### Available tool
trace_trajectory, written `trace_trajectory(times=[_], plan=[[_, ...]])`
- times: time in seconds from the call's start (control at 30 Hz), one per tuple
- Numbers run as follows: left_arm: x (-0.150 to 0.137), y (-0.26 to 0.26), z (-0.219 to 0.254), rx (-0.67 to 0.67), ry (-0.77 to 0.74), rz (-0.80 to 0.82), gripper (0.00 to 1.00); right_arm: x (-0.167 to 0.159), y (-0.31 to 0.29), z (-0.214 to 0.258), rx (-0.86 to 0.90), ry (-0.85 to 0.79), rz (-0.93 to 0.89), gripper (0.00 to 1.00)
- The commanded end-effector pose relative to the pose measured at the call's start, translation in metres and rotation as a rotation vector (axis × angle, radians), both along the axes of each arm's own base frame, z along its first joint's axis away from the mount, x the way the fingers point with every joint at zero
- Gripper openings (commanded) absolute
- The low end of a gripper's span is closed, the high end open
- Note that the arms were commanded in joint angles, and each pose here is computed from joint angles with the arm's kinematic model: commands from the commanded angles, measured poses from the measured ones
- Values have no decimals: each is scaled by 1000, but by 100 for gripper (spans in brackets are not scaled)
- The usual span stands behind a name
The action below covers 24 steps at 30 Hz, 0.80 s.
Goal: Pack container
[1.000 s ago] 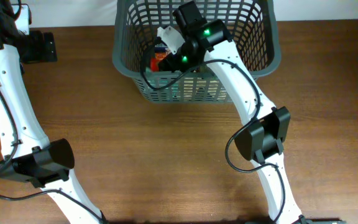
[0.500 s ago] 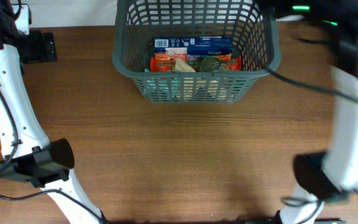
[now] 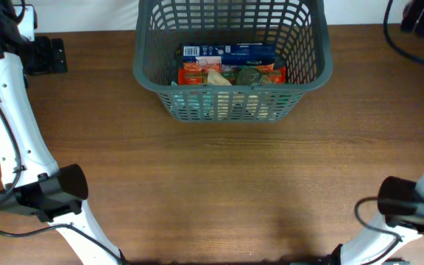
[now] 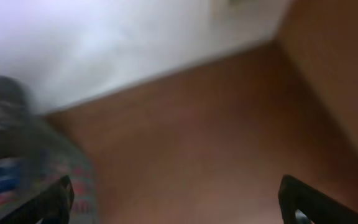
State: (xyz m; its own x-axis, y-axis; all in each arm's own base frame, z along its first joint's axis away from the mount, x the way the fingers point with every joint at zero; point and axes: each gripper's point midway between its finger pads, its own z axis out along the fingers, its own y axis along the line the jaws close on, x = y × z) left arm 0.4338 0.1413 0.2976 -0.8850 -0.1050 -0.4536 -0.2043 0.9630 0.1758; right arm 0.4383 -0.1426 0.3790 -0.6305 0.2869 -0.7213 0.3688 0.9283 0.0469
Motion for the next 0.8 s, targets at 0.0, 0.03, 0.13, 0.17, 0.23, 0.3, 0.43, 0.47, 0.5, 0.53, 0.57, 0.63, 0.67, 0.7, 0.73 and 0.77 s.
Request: trace_trajectory(times=[0.0, 0.03, 0.13, 0.17, 0.23, 0.3, 0.43, 0.47, 0.5, 0.53, 0.57, 0.63, 0.67, 0.7, 0.73, 0.77], plan=[[1, 1, -3, -16, 1, 12, 99, -12, -14, 0, 9, 1, -65, 99], [1, 1, -3, -16, 1, 12, 99, -13, -16, -4, 13, 14, -71, 99], [1, 1, -3, -16, 1, 12, 99, -14, -18, -16, 24, 47, -76, 99], [1, 1, -3, -16, 1, 12, 99, -14, -18, -19, 28, 58, -76, 99], [1, 1, -3, -16, 1, 12, 99, -14, -18, -24, 32, 71, -76, 99], [1, 1, -3, -16, 1, 12, 99, -14, -18, -26, 33, 76, -76, 99], [1, 1, -3, -16, 1, 12, 99, -14, -18, -27, 33, 77, -75, 99], [1, 1, -3, -16, 1, 12, 99, -14, -18, -27, 34, 77, -76, 99], [1, 1, -3, -16, 1, 12, 99, -14, -18, -27, 34, 78, -75, 99], [1, 1, -3, -16, 1, 12, 99, -14, -18, -27, 34, 77, -76, 99], [1, 1, -3, -16, 1, 12, 99, -14, -18, -27, 33, 77, -75, 99], [1, 1, -3, -16, 1, 12, 99, -14, -19, -26, 28, 79, -76, 99], [1, 1, -3, -16, 1, 12, 99, -15, -22, -26, 12, 85, -87, 99], [1, 1, -3, -16, 1, 12, 99, -17, -26, -26, -3, 89, -103, 99], [1, 1, -3, -16, 1, 12, 99, -18, -30, -27, -16, 96, -119, 99], [1, 1, -3, -16, 1, 12, 99, -21, -34, -26, -25, 99, -133, 99]])
